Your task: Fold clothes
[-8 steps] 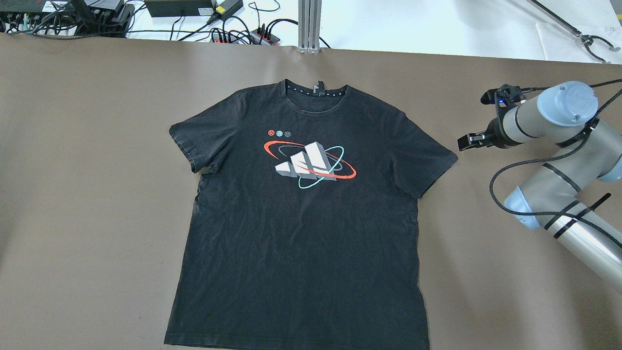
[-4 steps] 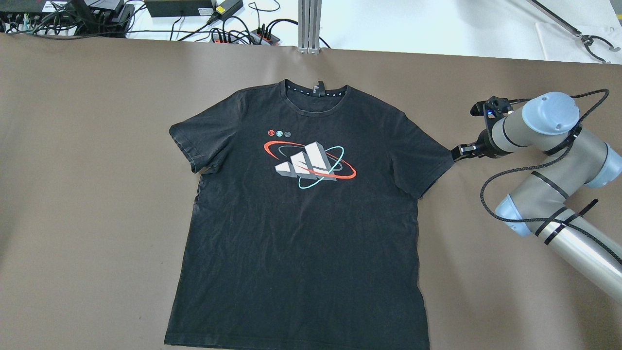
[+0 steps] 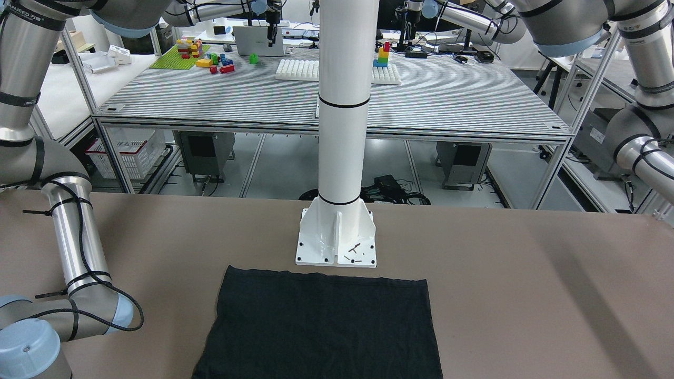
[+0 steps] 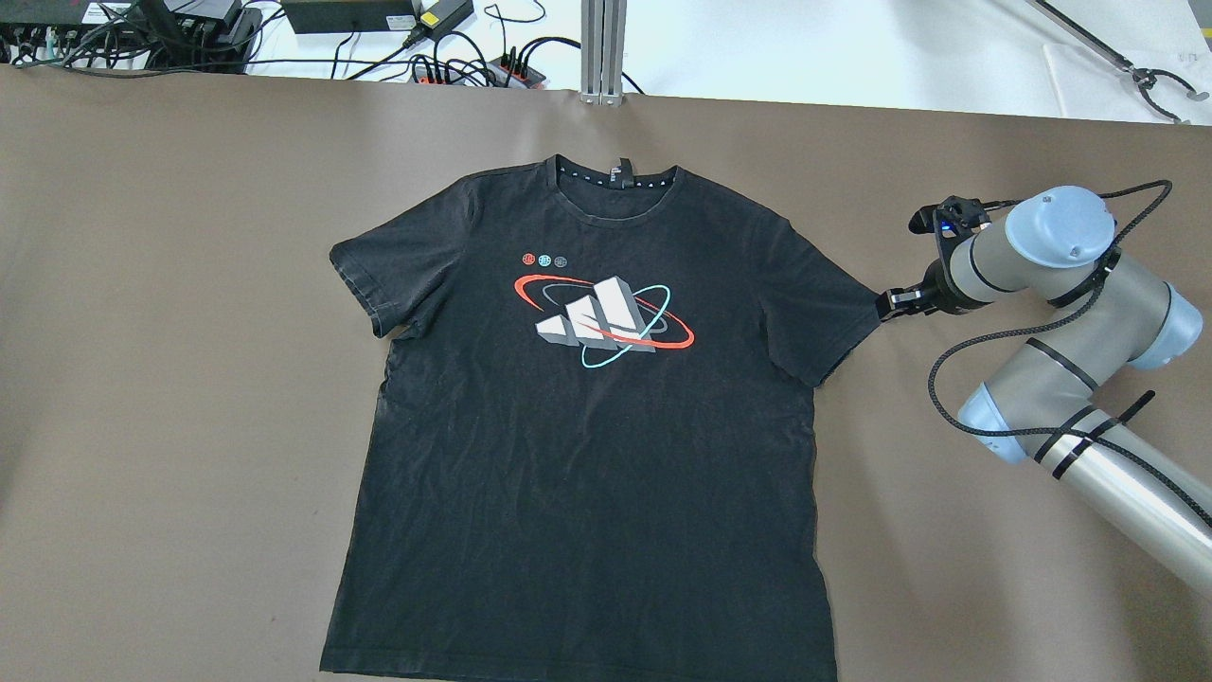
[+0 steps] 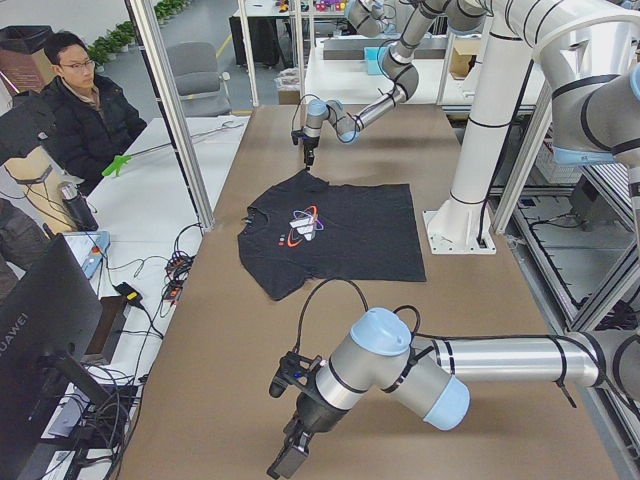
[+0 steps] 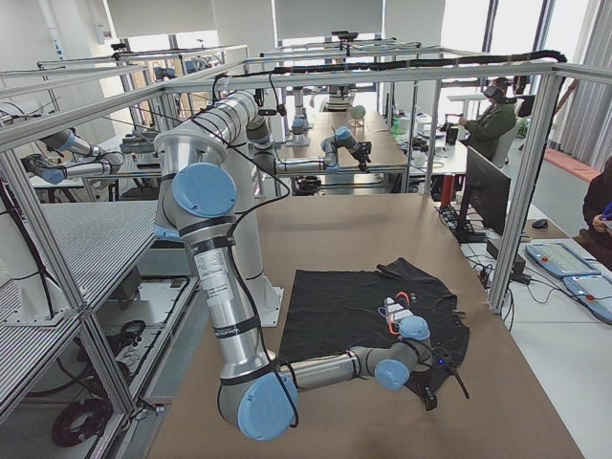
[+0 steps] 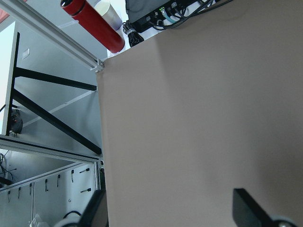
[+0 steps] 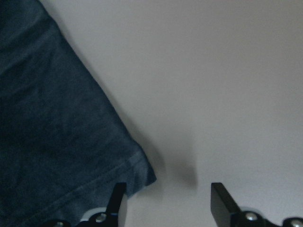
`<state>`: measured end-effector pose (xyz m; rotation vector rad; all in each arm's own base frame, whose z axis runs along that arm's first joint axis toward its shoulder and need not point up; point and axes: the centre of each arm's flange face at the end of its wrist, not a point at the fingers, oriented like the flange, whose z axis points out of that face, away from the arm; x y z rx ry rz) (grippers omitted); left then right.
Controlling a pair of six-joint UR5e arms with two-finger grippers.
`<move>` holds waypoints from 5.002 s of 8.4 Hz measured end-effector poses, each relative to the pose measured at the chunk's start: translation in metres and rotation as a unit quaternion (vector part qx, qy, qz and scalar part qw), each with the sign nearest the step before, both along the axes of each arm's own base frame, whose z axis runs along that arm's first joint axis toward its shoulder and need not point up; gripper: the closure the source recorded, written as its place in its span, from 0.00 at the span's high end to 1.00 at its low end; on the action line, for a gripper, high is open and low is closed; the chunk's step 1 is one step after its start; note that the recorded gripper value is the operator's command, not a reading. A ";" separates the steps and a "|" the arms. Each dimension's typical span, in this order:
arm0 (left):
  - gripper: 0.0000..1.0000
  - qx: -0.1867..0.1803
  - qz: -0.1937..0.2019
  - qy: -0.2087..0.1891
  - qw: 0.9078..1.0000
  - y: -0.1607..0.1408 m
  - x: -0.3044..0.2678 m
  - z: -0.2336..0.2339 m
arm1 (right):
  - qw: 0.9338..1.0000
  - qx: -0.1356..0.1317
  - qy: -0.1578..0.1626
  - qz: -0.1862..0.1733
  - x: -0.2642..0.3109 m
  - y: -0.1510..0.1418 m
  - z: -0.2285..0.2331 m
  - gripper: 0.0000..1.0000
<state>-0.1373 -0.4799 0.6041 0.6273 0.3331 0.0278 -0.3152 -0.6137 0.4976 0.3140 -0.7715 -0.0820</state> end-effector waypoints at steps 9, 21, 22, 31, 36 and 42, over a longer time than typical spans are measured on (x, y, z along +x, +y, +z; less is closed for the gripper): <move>0.93 0.000 0.000 0.000 1.000 0.003 0.000 0.001 | 1.000 0.005 -0.012 -0.001 -0.011 -0.013 -0.022 0.00; 0.94 0.002 -0.001 0.000 1.000 0.004 -0.001 0.000 | 1.000 -0.005 0.000 -0.002 -0.010 -0.013 -0.002 0.00; 0.94 0.001 -0.001 0.000 1.000 0.005 -0.001 0.001 | 1.000 -0.006 -0.001 -0.001 -0.011 -0.014 -0.003 0.00; 0.94 -0.004 0.001 0.001 1.000 0.023 0.002 0.018 | 0.997 -0.028 -0.073 0.012 -0.044 0.022 -0.140 0.00; 0.94 -0.004 0.001 0.002 1.000 0.023 0.002 0.019 | 0.995 -0.058 -0.073 0.026 -0.110 -0.010 -0.183 0.00; 0.94 0.001 0.000 0.001 1.000 0.019 0.002 0.014 | 0.994 -0.067 -0.069 0.051 -0.147 -0.019 -0.209 0.00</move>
